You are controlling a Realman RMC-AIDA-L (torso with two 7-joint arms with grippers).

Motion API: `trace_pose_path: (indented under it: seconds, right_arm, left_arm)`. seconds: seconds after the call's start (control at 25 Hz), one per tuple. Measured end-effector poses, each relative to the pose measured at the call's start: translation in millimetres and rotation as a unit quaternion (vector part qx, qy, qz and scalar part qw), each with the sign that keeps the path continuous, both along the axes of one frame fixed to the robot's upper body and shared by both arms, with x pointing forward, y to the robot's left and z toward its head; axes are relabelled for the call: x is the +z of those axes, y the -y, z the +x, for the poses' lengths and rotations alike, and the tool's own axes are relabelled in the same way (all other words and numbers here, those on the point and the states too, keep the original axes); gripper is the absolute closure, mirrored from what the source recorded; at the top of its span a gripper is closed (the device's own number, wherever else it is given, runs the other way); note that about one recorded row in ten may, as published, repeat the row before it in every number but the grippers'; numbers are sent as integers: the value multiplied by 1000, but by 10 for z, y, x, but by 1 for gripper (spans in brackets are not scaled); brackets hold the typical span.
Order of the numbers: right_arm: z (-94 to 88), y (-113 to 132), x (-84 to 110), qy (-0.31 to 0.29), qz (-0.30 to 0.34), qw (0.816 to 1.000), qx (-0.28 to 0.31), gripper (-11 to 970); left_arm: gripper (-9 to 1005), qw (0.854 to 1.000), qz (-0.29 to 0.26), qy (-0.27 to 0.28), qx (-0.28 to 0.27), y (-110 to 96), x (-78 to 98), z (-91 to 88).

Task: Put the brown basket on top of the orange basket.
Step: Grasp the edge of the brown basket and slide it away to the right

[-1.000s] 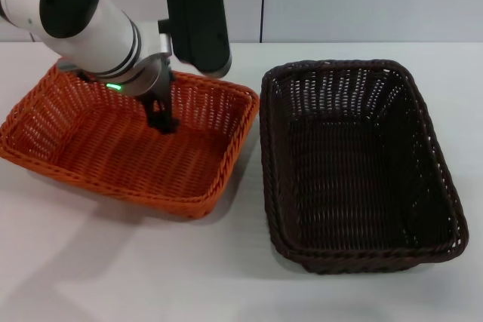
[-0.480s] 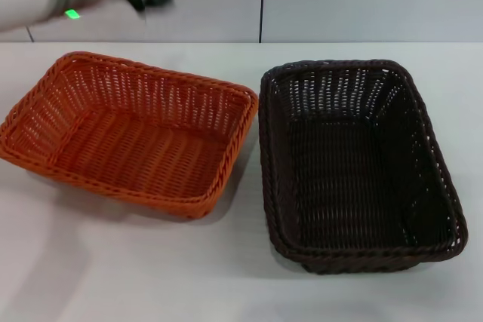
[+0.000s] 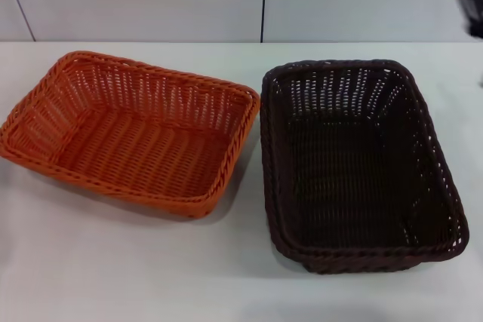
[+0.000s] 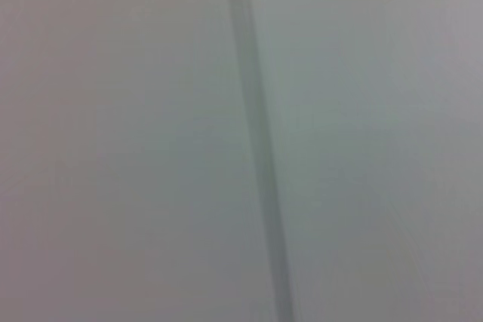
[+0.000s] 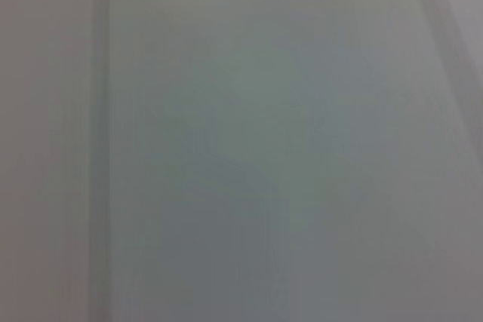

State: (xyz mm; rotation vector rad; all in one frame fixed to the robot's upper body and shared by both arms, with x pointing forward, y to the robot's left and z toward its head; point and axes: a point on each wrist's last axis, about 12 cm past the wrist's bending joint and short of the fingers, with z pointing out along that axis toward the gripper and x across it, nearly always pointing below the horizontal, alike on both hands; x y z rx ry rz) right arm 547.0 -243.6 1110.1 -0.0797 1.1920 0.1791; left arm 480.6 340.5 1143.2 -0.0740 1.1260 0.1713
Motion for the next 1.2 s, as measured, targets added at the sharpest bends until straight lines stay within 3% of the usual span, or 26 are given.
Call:
trace_pose_path:
  seconds: [0.12,0.24,0.48,0.6,0.76,0.88,0.92,0.96,1.04,1.2]
  right_arm:
    - [236,-180,293,-56,-20,996,74,252]
    - [390,-387,709,-124,-46,981,140,252]
    - [488,-592,1517,-251,-108,942,195,251]
    - [452,-604,1691,-307,-159,911,225,251]
    - [282,-587,1773,-384,-238,843,291,251]
    - [138,-623,1730,-432,-302,781,335,251]
    - [54,-629,1699,-454,-333,746,356,251]
    - [54,-629,1699,-454,-333,746,356,251]
    - [-47,-645,1678,-476,-366,703,381,251]
    - [-185,-641,1630,-503,-404,644,411,251]
  left_arm:
    - [267,999,-24,11,42,-160,-283,-229]
    - [268,996,-43,-17,76,-290,-524,-347]
    - [268,991,-64,-68,100,-379,-774,-387]
    - [268,989,-68,-82,100,-382,-836,-363]
    - [268,988,-68,-97,101,-385,-899,-345]
    - [268,987,-68,-104,104,-400,-935,-350]
    - [268,987,-68,-104,104,-400,-935,-350]
    - [268,987,-68,-104,104,-400,-935,-350]
    - [268,985,-72,-110,110,-417,-961,-369]
    - [268,984,-71,-114,114,-428,-978,-388]
